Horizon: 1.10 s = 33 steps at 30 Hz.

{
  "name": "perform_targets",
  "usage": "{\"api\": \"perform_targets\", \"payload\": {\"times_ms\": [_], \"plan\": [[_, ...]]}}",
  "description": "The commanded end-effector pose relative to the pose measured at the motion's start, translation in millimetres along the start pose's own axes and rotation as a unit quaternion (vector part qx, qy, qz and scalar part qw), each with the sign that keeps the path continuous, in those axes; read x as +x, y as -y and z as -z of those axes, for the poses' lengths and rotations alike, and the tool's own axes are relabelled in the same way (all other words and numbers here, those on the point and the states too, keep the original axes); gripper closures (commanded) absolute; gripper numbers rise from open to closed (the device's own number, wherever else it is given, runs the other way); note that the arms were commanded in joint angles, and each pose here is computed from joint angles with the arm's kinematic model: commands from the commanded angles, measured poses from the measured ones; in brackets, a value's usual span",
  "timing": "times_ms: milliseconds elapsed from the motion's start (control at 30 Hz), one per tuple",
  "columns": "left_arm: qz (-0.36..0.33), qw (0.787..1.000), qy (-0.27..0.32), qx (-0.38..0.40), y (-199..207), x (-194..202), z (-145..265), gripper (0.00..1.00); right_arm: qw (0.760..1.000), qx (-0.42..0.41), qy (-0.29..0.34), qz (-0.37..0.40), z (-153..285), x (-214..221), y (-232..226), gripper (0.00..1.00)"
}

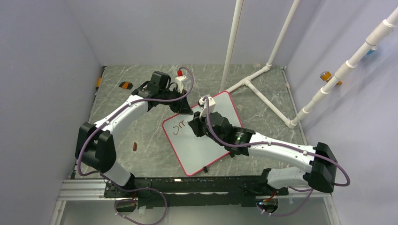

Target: Write a sentence on the whiteboard

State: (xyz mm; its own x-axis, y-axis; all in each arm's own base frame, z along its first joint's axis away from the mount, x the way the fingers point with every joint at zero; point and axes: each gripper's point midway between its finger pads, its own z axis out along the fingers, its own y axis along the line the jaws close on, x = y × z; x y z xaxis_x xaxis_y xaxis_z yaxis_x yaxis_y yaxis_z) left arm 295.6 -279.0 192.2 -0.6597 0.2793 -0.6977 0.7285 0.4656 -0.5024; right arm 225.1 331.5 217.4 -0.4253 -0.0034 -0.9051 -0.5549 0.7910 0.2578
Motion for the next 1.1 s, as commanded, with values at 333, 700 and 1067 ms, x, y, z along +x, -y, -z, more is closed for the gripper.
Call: {"api": "perform_targets", "payload": {"times_ms": [333,700,1067], "plan": [[-0.062,0.995,0.032,-0.064,-11,-25,12,1.0,0.998,0.033,-0.049,-0.003,16,42,31,1.0],[-0.063,0.995,0.032,-0.065,-10,-26,12,1.0,1.0,0.004,-0.016,-0.014,30,17,21,1.0],[-0.062,0.996,0.032,-0.063,-10,-28,11,1.0,1.0,0.005,0.026,-0.016,27,-14,16,1.0]]}}
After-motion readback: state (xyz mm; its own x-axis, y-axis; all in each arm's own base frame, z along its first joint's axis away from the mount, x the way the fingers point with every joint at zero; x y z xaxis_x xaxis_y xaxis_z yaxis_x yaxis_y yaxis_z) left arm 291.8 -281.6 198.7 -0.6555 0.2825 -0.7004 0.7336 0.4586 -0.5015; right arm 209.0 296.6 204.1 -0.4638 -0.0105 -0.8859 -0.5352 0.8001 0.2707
